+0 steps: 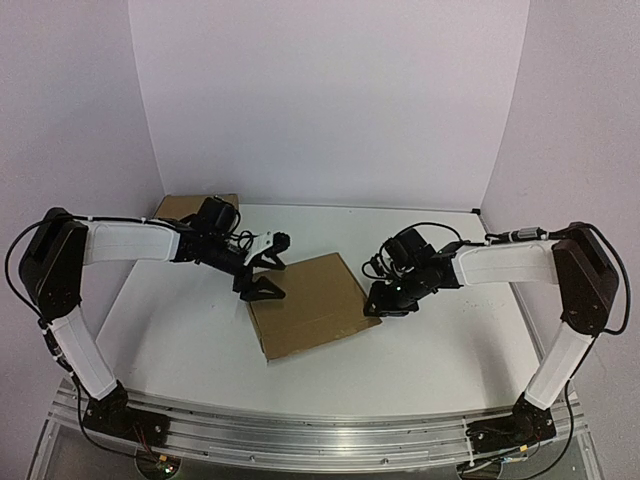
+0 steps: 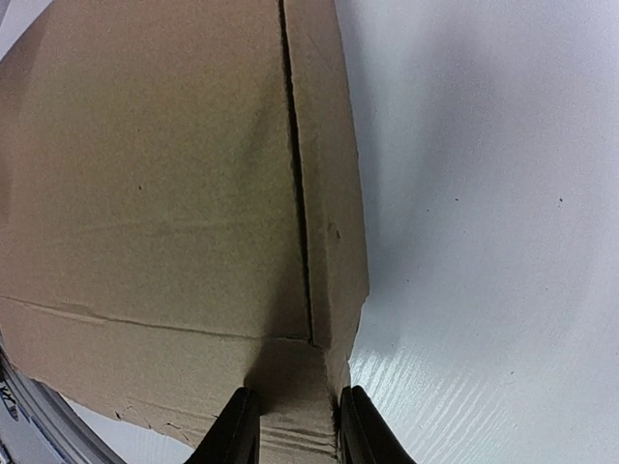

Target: Fold the paper box

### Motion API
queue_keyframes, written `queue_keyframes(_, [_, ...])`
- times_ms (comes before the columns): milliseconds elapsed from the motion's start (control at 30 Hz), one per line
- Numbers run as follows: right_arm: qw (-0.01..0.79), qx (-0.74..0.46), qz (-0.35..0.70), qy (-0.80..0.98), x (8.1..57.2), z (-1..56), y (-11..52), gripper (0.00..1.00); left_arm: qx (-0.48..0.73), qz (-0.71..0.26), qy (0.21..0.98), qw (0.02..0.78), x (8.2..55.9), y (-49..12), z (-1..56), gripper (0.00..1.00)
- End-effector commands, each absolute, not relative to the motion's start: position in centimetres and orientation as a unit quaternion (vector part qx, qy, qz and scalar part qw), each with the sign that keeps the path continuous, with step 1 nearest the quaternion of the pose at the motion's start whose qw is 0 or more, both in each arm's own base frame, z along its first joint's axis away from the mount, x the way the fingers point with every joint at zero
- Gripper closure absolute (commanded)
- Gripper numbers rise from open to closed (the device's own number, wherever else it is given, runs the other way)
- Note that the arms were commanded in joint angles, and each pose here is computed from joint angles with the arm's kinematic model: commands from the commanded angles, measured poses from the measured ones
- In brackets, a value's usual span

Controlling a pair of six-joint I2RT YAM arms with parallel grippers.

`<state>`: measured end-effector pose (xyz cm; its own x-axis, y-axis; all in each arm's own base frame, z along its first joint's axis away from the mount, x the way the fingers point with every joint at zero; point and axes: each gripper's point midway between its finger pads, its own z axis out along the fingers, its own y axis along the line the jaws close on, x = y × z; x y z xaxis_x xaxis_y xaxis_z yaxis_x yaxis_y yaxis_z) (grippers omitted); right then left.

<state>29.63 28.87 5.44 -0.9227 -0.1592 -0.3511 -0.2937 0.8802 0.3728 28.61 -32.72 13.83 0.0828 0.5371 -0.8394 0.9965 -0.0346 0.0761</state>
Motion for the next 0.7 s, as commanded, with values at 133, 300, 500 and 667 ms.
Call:
queue_keyframes(133, [0.151,-0.129,0.204,0.959,29.6,4.7,28.8,0.72,0.421,-0.265,0.774,0.392,39.9,-33.2,15.7,0.09])
queue_keyframes(300, [0.15,-0.133,0.203,0.958,29.7,4.5,28.9,0.71,0.38,-0.268,0.822,0.328,41.9,-34.0,13.7,0.08])
queue_keyframes(500, [0.154,-0.137,0.209,0.956,29.9,4.4,29.2,0.72,0.373,-0.284,0.851,0.237,42.1,-34.7,9.7,0.09])
queue_keyframes(667, [0.162,-0.134,0.217,0.953,30.2,4.3,29.5,0.73,0.38,-0.309,0.846,0.212,41.0,-35.2,8.4,0.15])
